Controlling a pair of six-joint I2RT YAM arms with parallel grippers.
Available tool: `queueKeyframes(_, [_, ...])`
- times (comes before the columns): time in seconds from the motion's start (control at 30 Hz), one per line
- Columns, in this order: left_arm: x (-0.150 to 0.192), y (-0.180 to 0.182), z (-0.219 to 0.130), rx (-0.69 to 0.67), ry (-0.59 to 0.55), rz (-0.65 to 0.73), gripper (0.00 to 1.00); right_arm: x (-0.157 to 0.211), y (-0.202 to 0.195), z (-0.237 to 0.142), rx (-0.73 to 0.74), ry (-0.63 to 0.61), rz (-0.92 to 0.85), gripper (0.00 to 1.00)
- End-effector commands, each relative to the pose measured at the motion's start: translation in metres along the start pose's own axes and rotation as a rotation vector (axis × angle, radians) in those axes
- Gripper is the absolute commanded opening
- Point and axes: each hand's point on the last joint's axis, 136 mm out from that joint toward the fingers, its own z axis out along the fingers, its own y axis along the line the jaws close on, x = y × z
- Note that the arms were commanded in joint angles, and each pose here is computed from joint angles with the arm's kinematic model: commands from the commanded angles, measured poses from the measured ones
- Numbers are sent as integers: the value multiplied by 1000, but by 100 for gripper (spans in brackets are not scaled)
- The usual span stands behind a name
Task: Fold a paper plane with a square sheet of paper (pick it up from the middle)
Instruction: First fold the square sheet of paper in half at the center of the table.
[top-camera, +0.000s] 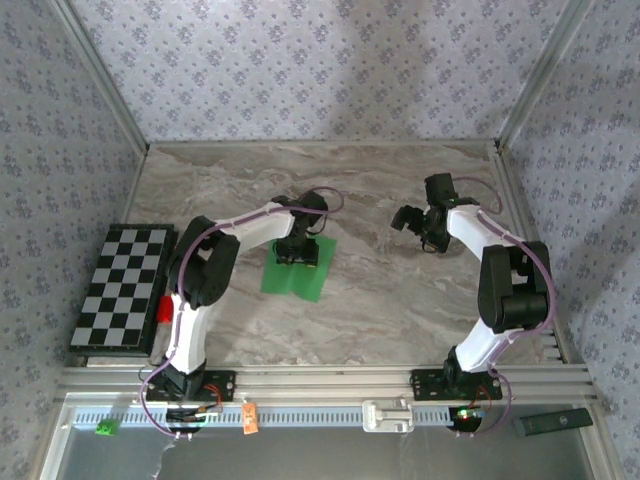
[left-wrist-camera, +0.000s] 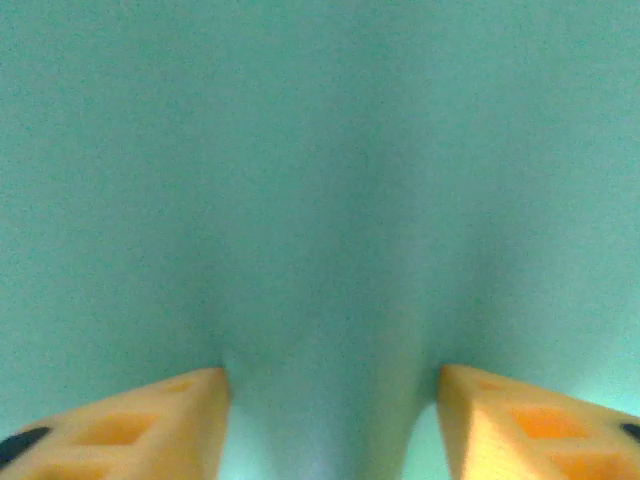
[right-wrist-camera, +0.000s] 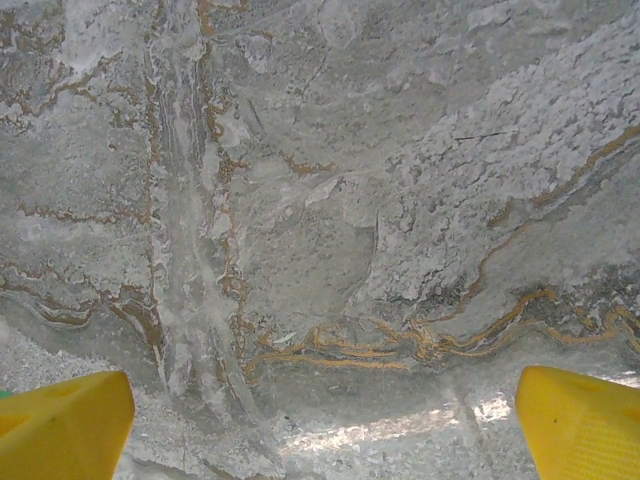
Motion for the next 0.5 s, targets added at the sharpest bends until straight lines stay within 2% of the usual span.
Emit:
queueKeyframes(0.0, [-9, 0, -28, 155, -47, -81, 46, -10, 17, -3, -57, -22, 6, 100])
queueKeyframes(0.13, [-23, -12, -63, 411, -122, -154, 37, -14, 40, -6, -156, -37, -16, 100])
queueKeyframes(0.33, [-42, -35, -118, 672, -229, -164, 36, -5, 80, -12, -351, -22, -11, 100])
queueKeyframes(0.47, [-47, -42, -113, 751, -247, -205, 37, 3, 104, -16, -459, -22, -23, 99])
